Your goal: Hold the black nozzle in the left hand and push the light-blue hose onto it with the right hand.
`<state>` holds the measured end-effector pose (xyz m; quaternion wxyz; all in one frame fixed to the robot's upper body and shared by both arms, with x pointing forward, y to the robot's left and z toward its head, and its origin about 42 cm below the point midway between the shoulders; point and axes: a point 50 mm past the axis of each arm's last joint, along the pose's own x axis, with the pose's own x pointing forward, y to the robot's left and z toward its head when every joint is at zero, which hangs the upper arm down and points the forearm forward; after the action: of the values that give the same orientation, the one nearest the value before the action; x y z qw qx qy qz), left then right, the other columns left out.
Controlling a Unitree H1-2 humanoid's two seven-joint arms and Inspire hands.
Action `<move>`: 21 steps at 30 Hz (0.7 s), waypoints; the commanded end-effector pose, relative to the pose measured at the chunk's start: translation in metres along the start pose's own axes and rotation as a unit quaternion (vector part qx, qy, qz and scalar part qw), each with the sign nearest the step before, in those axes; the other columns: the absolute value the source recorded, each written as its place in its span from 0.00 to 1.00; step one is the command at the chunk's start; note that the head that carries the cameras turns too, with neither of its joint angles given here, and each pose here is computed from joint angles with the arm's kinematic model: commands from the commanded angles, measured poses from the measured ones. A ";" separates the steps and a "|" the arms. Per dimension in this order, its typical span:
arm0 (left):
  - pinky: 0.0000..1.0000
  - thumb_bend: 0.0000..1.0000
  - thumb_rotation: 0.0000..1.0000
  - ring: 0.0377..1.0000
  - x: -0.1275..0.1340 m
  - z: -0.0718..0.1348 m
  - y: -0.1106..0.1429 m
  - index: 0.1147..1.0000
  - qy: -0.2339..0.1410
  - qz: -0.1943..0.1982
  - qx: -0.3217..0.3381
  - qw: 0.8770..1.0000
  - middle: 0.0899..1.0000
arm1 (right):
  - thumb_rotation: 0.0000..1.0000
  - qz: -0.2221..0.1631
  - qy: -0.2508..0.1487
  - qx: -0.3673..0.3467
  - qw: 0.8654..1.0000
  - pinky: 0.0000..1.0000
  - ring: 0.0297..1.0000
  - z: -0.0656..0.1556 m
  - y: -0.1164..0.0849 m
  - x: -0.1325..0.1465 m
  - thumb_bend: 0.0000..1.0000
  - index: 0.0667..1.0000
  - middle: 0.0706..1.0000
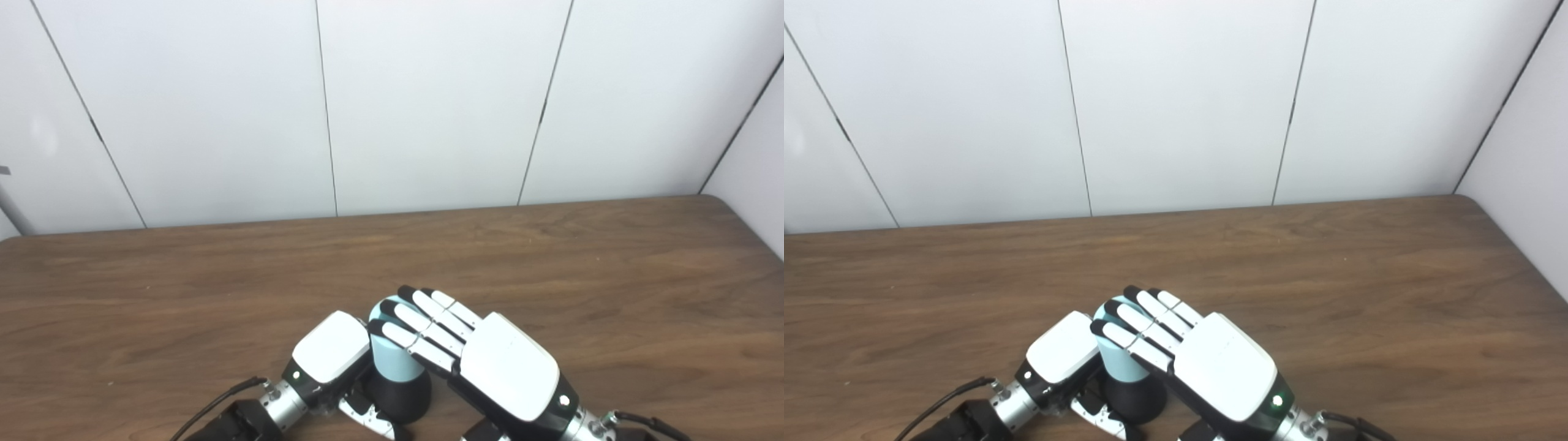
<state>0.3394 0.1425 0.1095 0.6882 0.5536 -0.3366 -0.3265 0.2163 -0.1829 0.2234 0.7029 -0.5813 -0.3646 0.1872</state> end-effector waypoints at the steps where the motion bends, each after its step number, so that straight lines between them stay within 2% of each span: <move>1: 0.26 0.52 0.00 0.24 -0.045 0.018 -0.064 0.44 -0.004 -0.167 -0.009 0.986 0.34 | 0.84 0.069 0.002 -0.006 0.998 0.92 0.96 -0.001 0.013 -0.009 0.82 0.88 0.94; 13: 0.27 0.52 0.00 0.25 -0.045 0.017 -0.063 0.44 -0.003 -0.170 -0.008 0.985 0.33 | 0.80 0.043 -0.007 0.000 0.999 0.88 0.92 -0.002 0.013 -0.009 0.82 0.84 0.90; 21: 0.27 0.51 0.00 0.26 -0.045 0.018 -0.063 0.44 -0.004 -0.173 -0.006 0.985 0.33 | 0.80 0.057 -0.004 0.006 0.998 0.83 0.91 -0.001 0.015 -0.010 0.84 0.83 0.89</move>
<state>0.3396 0.1424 0.1098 0.6883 0.5536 -0.3367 -0.3262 0.2161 -0.1830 0.2250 0.7095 -0.5702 -0.3753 0.1752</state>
